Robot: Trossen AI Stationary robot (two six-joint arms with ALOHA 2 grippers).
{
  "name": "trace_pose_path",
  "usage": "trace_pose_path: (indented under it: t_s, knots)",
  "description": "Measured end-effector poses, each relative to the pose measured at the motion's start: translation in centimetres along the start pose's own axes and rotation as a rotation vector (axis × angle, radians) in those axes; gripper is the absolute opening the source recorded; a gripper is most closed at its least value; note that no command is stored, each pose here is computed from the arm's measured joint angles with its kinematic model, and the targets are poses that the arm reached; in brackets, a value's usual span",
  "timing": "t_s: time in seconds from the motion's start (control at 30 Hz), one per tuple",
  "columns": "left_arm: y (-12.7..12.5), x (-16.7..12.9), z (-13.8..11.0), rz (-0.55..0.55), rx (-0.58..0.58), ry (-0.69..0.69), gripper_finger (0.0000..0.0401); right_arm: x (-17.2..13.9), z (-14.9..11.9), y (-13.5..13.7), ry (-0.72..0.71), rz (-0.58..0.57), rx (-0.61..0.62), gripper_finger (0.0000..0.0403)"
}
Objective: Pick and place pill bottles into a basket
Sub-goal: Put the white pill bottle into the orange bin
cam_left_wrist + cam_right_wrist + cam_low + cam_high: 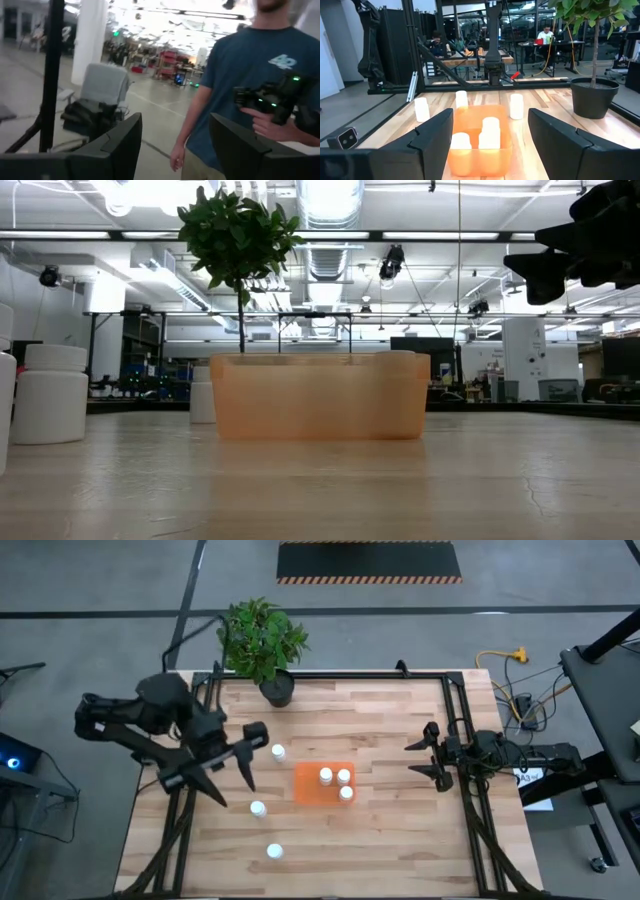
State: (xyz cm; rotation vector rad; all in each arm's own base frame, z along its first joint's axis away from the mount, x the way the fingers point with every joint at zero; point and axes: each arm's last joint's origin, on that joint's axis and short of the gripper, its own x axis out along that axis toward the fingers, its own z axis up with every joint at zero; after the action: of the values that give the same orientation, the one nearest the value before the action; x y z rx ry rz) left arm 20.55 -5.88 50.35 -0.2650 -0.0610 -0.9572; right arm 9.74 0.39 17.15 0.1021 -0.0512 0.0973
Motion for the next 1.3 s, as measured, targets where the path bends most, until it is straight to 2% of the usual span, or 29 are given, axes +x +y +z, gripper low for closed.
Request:
trace_pose_path:
  t_s: [0.27, 0.37, 0.6, 0.8, 0.93, 1.07, 1.2, 1.3]
  knots:
    - [-0.7, 3.4, -1.9, 0.140, -0.198, 0.203, 0.0212, 0.0, 0.0, 0.0, 0.000, 0.000, 0.000, 0.0243]
    - [-1.2, 4.9, -2.8, 0.178, -0.307, 0.285, 0.0212, 0.0, 0.0, 0.0, 0.000, 0.000, 0.000, 0.0246]
    - [-1.4, 8.3, -4.1, 0.291, -0.523, 0.358, 0.0212, 0.0, 0.0, 0.0, 0.000, 0.000, 0.000, 0.0249]
    - [-0.5, 10.5, -5.9, 0.381, -0.746, 0.452, 0.0212, 0.0, 0.0, 0.0, 0.000, 0.000, 0.000, 0.0249]
    - [0.6, 11.2, -8.1, 0.534, -0.917, 0.531, 0.0212, 0.0, 0.0, 0.0, 0.000, 0.000, 0.000, 0.0249]
    - [1.8, 12.1, -10.8, 0.620, -0.966, 0.610, 0.0212, 0.0, 0.0, 0.0, 0.000, 0.000, 0.000, 0.0249]
    - [2.9, 13.3, -12.8, 0.634, -1.004, 0.668, 0.0212, 0.0, 0.0, 0.0, 0.000, 0.000, 0.000, 0.0245]
    - [3.4, 14.1, -14.0, 0.647, -1.098, 0.697, 0.0212, 0.0, 0.0, 0.0, 0.000, 0.000, 0.000, 0.0245]
